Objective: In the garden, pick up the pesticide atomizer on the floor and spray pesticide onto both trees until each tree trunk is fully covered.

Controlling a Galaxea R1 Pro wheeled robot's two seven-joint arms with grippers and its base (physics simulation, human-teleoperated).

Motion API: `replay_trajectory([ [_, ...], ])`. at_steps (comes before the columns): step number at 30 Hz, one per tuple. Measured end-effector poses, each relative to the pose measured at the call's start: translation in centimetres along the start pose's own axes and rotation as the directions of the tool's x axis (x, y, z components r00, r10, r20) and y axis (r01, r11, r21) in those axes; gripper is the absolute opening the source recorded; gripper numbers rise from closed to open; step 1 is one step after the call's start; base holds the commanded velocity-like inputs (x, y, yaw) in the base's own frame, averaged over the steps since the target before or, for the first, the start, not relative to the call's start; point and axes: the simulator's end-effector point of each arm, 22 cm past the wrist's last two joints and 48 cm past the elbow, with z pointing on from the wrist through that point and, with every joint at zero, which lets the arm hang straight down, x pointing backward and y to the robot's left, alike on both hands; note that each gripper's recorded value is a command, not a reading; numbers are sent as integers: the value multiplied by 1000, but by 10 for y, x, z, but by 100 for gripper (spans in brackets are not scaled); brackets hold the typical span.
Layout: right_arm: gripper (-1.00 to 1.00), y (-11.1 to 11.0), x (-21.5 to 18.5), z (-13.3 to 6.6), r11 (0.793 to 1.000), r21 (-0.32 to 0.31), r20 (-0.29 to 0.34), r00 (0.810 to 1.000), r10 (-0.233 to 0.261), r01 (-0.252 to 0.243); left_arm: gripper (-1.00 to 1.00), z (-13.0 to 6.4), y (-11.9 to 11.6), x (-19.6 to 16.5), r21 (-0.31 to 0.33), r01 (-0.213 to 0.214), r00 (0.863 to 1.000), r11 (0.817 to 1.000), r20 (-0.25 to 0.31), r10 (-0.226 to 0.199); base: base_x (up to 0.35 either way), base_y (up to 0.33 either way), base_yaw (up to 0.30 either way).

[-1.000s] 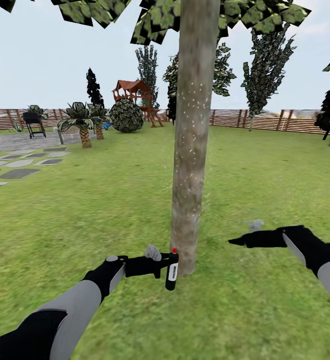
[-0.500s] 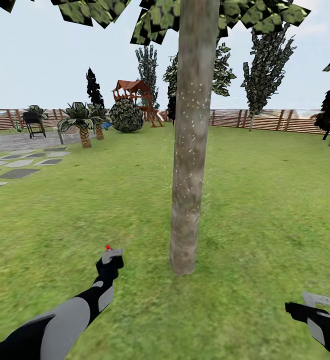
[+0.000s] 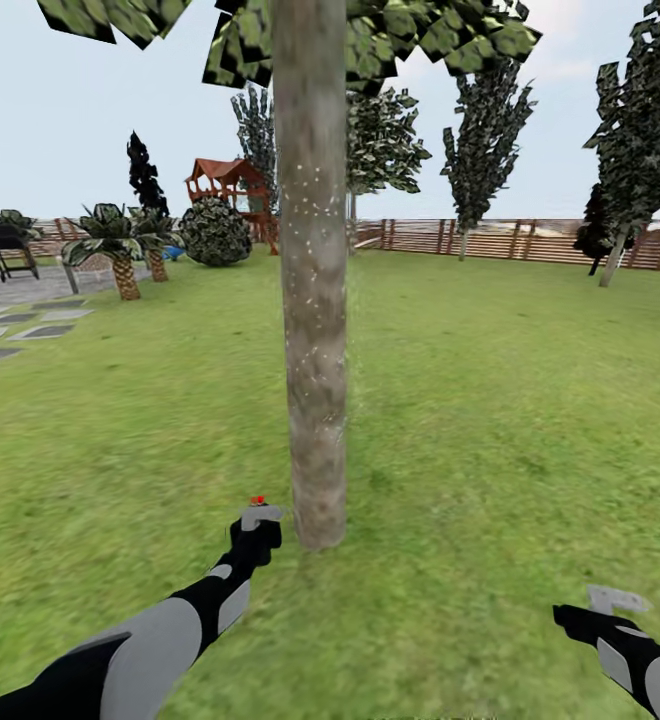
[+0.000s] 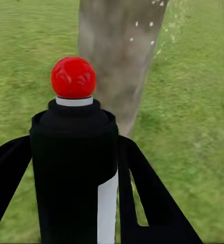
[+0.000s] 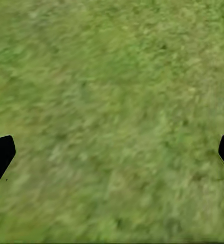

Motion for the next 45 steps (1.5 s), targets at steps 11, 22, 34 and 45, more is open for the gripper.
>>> replay_trajectory([
  [11,100,0,0,0,1000,0,0,1000,1,-1,-100,0,-8,0,31,2,1000,1000,-1,-2,0,-313,-300],
  [22,100,1,0,0,1000,-1,1,1000,1,-1,-100,0,-12,0,36,4,1000,999,-2,-4,65,-312,-90],
  [34,100,7,-7,-5,1000,-12,16,1000,7,-7,-100,-3,-14,-11,38,1,1000,999,16,-2,246,-274,0],
  [45,100,6,-12,-7,1000,-13,25,1000,11,-11,-100,-4,-16,-17,41,0,1000,999,25,-1,263,-260,0],
])
